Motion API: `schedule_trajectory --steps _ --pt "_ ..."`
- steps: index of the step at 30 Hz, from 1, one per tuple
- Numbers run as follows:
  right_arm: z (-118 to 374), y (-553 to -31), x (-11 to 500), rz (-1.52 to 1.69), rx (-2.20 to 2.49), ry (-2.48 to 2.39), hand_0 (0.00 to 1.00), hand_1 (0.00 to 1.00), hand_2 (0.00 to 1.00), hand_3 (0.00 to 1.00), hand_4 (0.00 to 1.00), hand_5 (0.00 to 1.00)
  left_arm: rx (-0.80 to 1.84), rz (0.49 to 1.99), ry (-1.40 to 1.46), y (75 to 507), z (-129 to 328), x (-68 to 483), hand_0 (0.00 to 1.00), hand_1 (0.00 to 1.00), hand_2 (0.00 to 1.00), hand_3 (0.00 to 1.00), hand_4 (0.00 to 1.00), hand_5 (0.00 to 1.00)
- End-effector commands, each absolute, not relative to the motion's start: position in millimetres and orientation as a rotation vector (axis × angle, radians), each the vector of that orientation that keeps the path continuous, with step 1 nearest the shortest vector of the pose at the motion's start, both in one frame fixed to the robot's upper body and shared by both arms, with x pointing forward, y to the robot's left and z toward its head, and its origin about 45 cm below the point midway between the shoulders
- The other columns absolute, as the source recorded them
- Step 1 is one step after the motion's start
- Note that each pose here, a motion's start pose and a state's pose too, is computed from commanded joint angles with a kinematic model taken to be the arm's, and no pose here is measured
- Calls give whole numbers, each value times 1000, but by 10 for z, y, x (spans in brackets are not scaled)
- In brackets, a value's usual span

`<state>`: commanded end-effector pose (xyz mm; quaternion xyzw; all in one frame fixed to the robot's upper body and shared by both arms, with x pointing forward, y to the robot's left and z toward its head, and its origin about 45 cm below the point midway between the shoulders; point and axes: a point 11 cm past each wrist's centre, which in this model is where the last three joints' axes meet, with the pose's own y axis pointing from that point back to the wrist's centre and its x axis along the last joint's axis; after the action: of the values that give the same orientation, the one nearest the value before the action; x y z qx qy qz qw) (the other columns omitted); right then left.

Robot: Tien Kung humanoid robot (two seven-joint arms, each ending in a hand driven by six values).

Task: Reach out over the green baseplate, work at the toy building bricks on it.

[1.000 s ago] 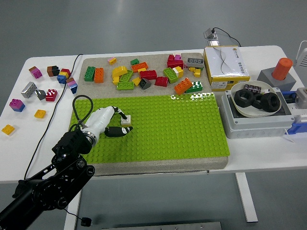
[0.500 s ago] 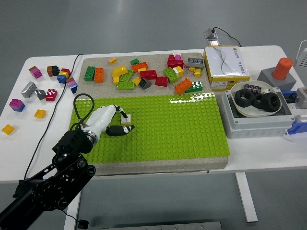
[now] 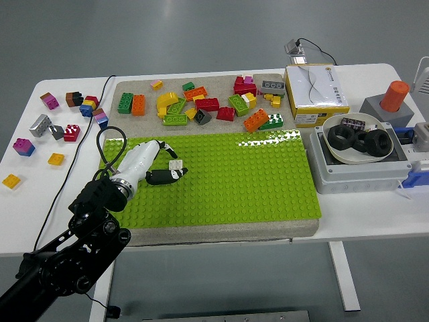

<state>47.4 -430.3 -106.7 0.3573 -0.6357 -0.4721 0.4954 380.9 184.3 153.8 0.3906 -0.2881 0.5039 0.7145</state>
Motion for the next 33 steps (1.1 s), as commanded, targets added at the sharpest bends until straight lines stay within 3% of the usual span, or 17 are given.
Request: schedule_trajectory --steps 1,6,7,12,13,18,19,24,25,30,31,33 --pt "-1069 -4302 469 -1145 865 -1540 601 600 640 647 593 830 850 1125 -622 1856 1551 3791 964 847 823 576 788 366" --pt "-1074 -4296 445 -1148 862 -1541 601 600 640 647 593 830 772 1148 -549 1913 1593 3691 964 847 823 576 788 366" --pt "-1075 -4294 442 -1148 861 -1540 601 598 641 648 594 834 754 1154 -544 1919 1609 3672 881 788 774 580 732 307" --pt "-1086 -4276 406 -1154 858 -1534 601 598 641 648 594 834 611 1201 -496 1964 1684 3515 881 788 774 580 732 307" --pt "-1087 -4273 401 -1155 858 -1533 601 597 643 648 593 834 589 1207 -485 1975 1682 3489 798 727 725 578 679 232" --pt "-1094 -4255 393 -1159 861 -1528 601 597 643 648 593 834 489 1281 -384 2126 1478 3342 798 727 725 578 679 232" --pt "-1095 -4252 395 -1160 863 -1527 601 599 644 648 594 835 469 1297 -366 2150 1442 3318 668 633 605 563 594 143" --pt "-1101 -4234 390 -1165 870 -1515 601 599 644 648 594 835 355 1350 -293 2150 1334 3204 668 633 605 563 594 143" --pt "-1102 -4229 388 -1166 872 -1511 604 602 649 648 592 836 324 1357 -280 2128 1326 3182 606 520 535 547 553 110" --pt "-1107 -4210 398 -1167 886 -1497 604 602 649 648 592 836 178 1371 -239 1991 1386 3095 606 520 535 547 553 110" --pt "-1107 -4208 401 -1167 889 -1495 606 604 655 652 590 822 143 1372 -232 1964 1419 3079 564 472 515 535 532 74" --pt "-1108 -4206 403 -1167 891 -1493 606 604 655 652 590 822 102 1373 -218 1933 1459 3061 564 472 515 535 532 74"
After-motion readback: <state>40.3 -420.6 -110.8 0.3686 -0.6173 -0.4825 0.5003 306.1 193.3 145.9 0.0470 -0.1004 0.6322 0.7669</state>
